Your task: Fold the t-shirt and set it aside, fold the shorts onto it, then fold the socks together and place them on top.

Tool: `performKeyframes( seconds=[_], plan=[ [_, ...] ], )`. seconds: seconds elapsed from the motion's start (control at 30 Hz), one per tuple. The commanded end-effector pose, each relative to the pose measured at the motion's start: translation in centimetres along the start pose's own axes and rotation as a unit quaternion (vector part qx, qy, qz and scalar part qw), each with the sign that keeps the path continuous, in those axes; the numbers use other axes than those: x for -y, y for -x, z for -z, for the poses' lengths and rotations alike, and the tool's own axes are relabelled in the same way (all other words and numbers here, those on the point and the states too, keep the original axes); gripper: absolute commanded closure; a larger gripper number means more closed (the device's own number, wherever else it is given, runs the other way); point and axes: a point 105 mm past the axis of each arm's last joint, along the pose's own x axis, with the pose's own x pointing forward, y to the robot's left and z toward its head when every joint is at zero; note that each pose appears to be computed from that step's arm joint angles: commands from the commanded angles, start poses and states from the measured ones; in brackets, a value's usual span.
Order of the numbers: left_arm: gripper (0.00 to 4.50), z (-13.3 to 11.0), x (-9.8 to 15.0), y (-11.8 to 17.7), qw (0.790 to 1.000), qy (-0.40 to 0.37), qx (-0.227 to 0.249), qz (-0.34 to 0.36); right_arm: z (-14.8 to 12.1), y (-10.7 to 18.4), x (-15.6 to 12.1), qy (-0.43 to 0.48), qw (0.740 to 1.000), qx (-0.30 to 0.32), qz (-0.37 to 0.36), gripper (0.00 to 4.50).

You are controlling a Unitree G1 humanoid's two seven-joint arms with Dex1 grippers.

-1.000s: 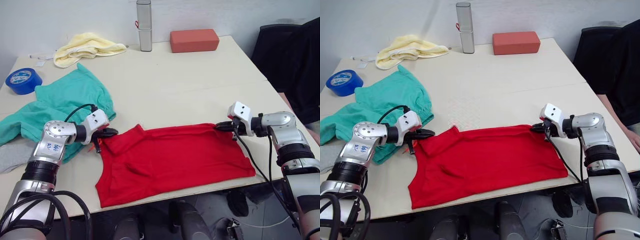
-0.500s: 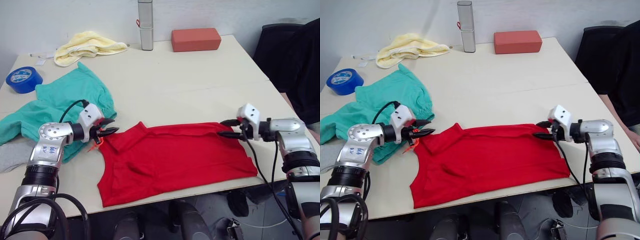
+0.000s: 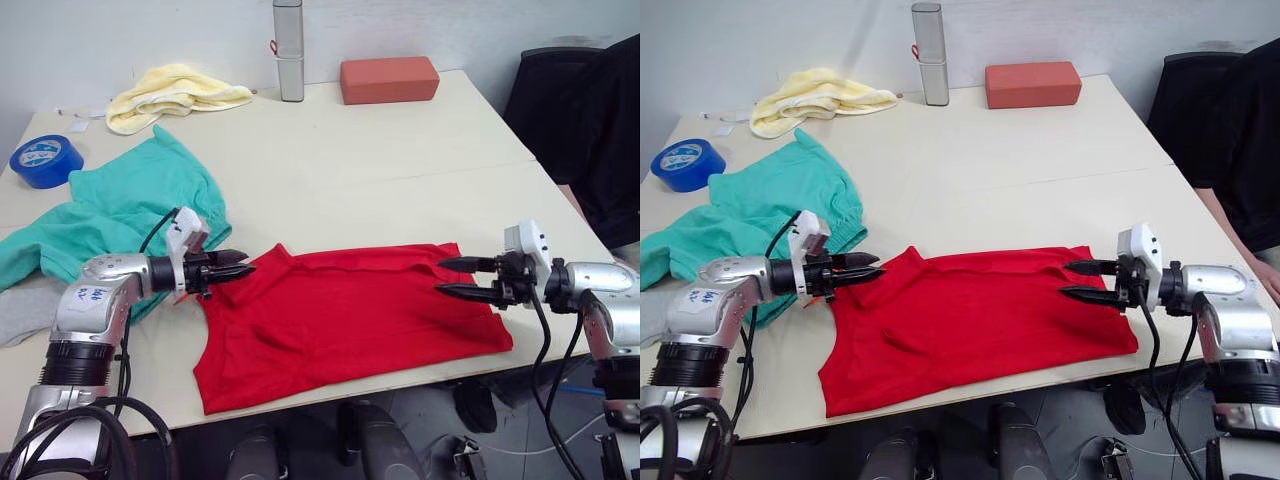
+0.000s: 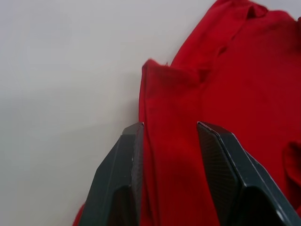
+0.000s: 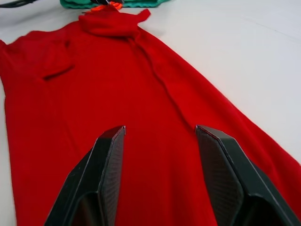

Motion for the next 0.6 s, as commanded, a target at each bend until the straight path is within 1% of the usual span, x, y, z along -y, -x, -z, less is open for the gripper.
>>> performKeyframes(
  seconds=[0.03,0.1,0.17,0.37,0.4,0.5,0.53,0.6],
  plan=[
    [2.63,-0.4,-0.1,-0.4,1.0,-0.001,-0.015,-0.002,-1.5,0.1,-0.3,0.012,1.0,0.019,0.003,2.11],
    [2.63,-0.2,-0.3,-0.7,1.0,0.001,-0.025,-0.007,-1.6,0.0,-0.5,0.009,1.0,0.02,0.002,2.11],
    [2.63,-0.5,-0.6,-1.0,1.0,-0.002,-0.018,-0.013,-1.6,0.0,-0.6,0.007,1.0,0.02,0.001,2.11],
    [2.63,-2.0,-1.1,-0.4,0.999,-0.02,0.019,-0.026,-1.6,0.3,-1.0,-0.001,1.0,0.017,0.001,2.11],
    [2.63,-2.8,-1.2,-0.1,0.998,-0.017,0.042,-0.03,-1.5,0.3,-1.1,-0.003,1.0,0.016,0.002,2.11],
    [2.07,-2.9,-1.2,0.5,0.999,-0.006,0.031,-0.032,-1.5,0.4,-1.2,-0.005,1.0,0.016,0.003,2.06],
    [1.77,-2.7,-1.5,0.5,0.998,-0.018,0.02,-0.048,-1.5,0.4,-1.2,-0.006,1.0,0.016,0.004,2.06],
    [1.14,-2.4,-1.3,0.2,0.998,-0.033,0.016,-0.042,-1.5,0.3,-1.2,-0.007,1.0,0.017,0.006,2.06]
  ],
)
